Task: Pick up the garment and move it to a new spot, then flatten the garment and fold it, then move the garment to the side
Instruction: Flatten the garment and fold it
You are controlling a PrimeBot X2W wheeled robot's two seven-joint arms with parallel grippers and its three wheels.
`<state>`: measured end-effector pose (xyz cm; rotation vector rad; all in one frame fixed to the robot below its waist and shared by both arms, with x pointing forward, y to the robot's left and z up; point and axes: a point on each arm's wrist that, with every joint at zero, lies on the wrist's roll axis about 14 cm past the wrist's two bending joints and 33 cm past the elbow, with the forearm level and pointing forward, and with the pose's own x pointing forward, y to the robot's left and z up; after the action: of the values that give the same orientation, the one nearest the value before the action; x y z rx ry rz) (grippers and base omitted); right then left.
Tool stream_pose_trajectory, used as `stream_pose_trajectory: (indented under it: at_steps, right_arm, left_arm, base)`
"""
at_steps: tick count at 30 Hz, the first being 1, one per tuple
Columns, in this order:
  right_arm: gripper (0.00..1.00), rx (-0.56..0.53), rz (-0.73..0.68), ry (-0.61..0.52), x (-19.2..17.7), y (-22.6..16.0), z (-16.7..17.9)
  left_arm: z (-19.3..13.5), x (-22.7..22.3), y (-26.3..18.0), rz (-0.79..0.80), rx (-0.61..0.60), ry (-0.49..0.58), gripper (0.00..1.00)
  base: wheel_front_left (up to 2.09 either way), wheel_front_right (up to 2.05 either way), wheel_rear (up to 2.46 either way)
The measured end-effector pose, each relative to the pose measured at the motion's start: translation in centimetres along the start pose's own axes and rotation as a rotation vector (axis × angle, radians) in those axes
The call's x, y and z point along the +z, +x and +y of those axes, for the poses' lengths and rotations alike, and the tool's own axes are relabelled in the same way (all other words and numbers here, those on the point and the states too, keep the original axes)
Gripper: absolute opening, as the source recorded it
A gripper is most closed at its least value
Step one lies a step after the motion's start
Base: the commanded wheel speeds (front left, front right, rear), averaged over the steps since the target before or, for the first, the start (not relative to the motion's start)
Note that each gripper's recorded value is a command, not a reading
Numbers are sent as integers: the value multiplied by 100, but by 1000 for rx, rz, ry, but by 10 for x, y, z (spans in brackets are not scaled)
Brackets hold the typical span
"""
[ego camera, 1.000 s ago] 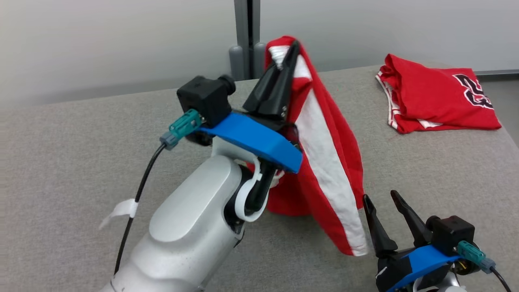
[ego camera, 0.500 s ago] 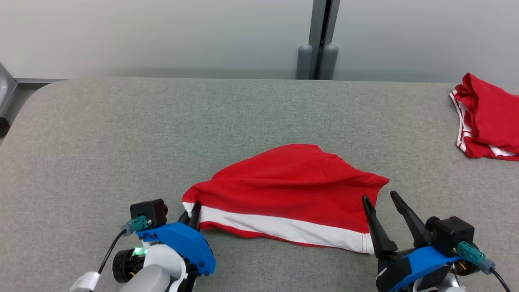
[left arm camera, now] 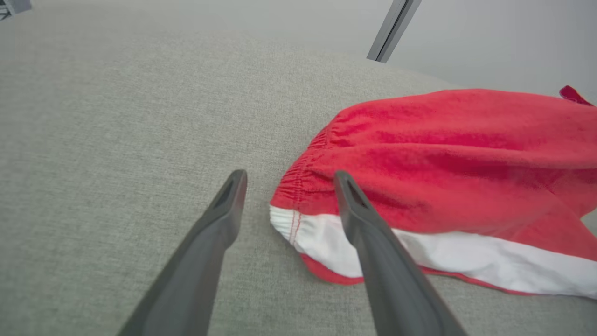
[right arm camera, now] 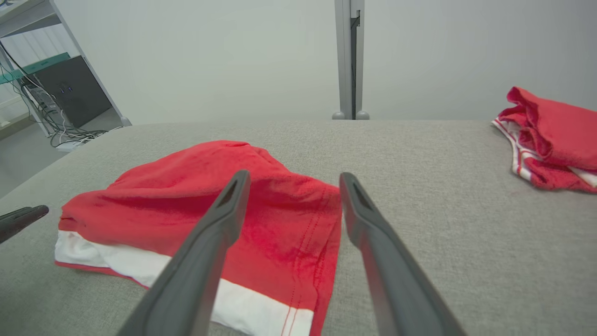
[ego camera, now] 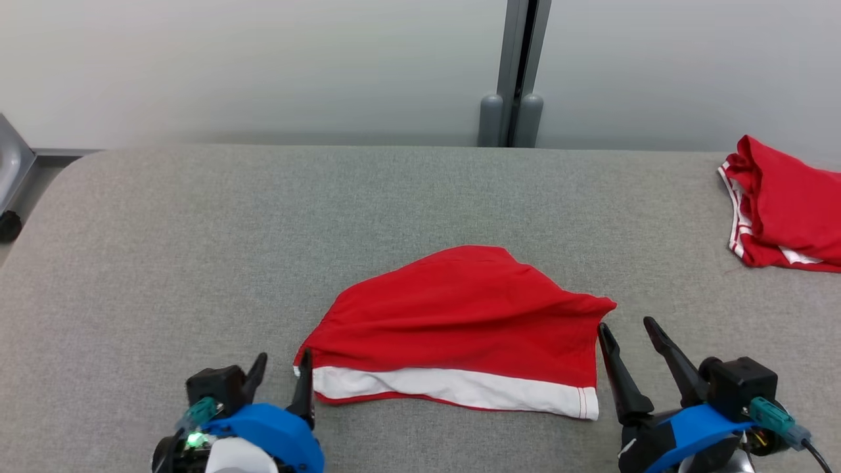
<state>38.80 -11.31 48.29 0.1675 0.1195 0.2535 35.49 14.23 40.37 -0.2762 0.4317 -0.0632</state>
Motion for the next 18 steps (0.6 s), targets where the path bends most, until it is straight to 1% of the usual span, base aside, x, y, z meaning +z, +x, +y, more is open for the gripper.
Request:
stream_pose_trajectory:
  at_steps: [4, 7, 11, 18]
  right_arm:
    - [100, -23, -15, -9, 6, -7, -6]
    - [100, -38, -22, -13, 10, -12, -10]
    - [100, -54, -32, -15, 14, -18, -15]
    - [100, -76, -43, -8, 17, -26, -21]
  left_arm:
    - [8, 21, -8, -106, -3, 6, 100]
    - [13, 41, -16, -187, -4, -20, 100]
    - [21, 82, -31, -342, 1, 10, 100]
    - [29, 82, -53, -405, 12, 82, 100]
  base:
    - [0, 0, 0]
    - [0, 0, 0]
    - [0, 0, 0]
    - [0, 0, 0]
